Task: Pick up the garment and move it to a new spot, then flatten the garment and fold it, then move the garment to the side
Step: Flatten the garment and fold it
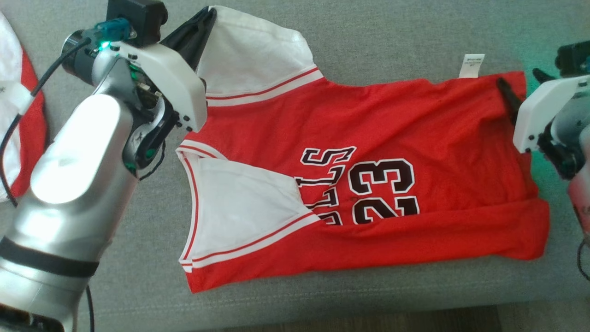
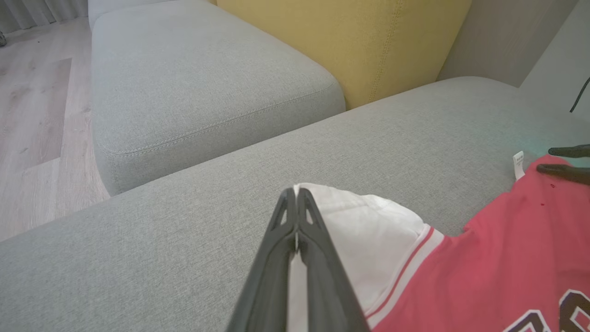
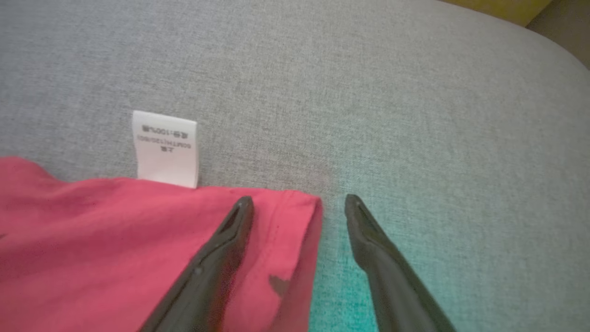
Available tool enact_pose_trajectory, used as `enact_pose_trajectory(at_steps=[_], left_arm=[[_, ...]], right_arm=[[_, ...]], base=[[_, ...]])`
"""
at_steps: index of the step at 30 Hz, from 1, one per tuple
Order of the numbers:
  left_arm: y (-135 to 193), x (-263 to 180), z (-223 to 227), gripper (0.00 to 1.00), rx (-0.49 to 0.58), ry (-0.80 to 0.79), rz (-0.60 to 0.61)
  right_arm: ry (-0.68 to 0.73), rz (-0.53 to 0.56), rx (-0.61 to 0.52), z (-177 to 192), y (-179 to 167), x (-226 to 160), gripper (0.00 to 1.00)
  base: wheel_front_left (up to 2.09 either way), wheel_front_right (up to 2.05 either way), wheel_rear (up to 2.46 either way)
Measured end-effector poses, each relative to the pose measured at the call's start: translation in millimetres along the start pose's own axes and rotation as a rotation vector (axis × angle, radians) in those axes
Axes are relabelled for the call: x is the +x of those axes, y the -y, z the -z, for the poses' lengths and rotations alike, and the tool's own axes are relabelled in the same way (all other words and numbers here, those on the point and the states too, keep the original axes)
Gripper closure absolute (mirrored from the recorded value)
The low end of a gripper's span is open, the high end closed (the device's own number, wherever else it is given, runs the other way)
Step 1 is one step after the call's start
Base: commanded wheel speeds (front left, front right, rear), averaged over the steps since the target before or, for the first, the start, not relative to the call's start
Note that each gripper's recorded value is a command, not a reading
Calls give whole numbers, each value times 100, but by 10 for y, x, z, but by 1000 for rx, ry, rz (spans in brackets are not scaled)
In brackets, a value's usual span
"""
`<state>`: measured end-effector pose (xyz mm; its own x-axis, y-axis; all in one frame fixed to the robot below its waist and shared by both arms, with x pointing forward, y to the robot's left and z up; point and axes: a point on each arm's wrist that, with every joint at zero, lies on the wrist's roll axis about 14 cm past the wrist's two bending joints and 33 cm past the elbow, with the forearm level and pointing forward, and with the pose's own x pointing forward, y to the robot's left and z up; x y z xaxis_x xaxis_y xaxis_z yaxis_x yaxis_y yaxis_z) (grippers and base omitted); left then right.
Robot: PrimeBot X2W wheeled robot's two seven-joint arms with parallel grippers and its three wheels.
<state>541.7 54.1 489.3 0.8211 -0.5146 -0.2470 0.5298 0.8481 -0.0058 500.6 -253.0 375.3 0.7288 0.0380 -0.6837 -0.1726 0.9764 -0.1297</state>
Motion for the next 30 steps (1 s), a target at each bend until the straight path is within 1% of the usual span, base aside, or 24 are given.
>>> enact_pose_trajectory(at_steps=[4, 10, 11, 12, 17, 19, 23, 26, 30], left_arm=[[-21, 11, 24, 100, 2, -11, -4], [-51, 10, 32, 100, -3, -10, -15], [-63, 4, 25, 100, -3, -9, -22], [-68, -3, 17, 100, -1, -8, -23], [-115, -44, -29, 100, 2, 7, -45], [-148, -69, -14, 100, -1, 9, -63], [-206, -84, 1, 100, -6, 16, -90], [-250, -81, 16, 100, -10, 21, -109], [-324, -76, 28, 100, -22, 39, -139]], right_arm=[[-10, 17, 2, 22, 63, 71, 0], [-35, -7, 74, 48, -6, 129, 0], [-38, -16, 87, 43, -28, 129, 40], [-42, -23, 92, 45, -49, 125, 100], [-25, -37, 90, 26, -94, 104, 100], [-8, -19, 91, 32, -29, 91, 100], [11, 47, 86, 64, 208, 71, 100], [57, 66, 93, -65, 267, 88, 100], [127, 40, 104, -242, 135, 129, 100]], base=[[0, 0, 0], [0, 0, 0], [0, 0, 0], [0, 0, 0], [0, 0, 0], [0, 0, 0], [0, 0, 0], [0, 0, 0], [0, 0, 0]])
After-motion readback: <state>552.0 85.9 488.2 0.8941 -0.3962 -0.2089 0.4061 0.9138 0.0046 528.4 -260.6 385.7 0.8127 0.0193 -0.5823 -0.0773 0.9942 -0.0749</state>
